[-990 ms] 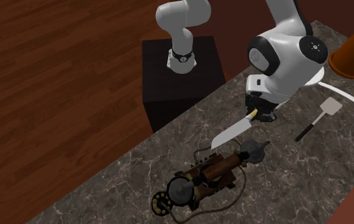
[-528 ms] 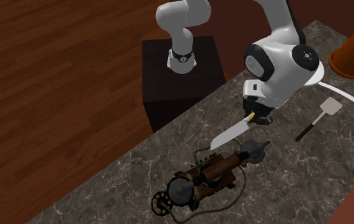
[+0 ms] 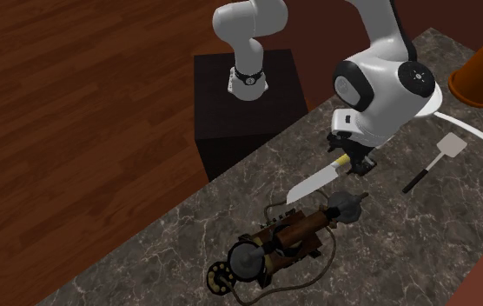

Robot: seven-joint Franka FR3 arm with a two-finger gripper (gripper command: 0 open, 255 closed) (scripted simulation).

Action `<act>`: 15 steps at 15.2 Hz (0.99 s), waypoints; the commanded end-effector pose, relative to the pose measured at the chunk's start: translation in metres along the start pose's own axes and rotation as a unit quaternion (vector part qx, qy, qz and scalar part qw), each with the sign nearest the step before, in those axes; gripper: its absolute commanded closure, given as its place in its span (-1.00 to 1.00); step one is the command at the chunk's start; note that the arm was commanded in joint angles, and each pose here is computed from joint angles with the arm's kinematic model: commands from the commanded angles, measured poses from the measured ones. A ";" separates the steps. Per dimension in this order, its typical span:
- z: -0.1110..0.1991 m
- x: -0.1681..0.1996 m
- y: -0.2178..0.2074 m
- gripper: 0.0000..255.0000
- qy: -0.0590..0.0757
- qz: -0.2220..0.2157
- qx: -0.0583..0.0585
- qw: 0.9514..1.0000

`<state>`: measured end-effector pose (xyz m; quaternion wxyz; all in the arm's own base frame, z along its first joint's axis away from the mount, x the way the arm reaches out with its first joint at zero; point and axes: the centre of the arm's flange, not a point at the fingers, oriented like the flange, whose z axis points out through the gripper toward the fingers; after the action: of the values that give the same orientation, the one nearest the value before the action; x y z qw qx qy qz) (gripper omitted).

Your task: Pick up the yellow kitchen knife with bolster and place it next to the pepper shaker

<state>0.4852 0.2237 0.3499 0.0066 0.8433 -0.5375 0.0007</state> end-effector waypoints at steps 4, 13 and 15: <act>-0.013 0.000 0.000 -1.00 0.000 0.000 0.000 1.000; -0.050 0.000 0.000 -1.00 0.000 0.000 0.000 1.000; -0.050 0.000 0.000 -1.00 0.000 0.000 0.000 1.000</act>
<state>0.4855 0.2243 0.3999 0.0066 0.8433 -0.5375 0.0007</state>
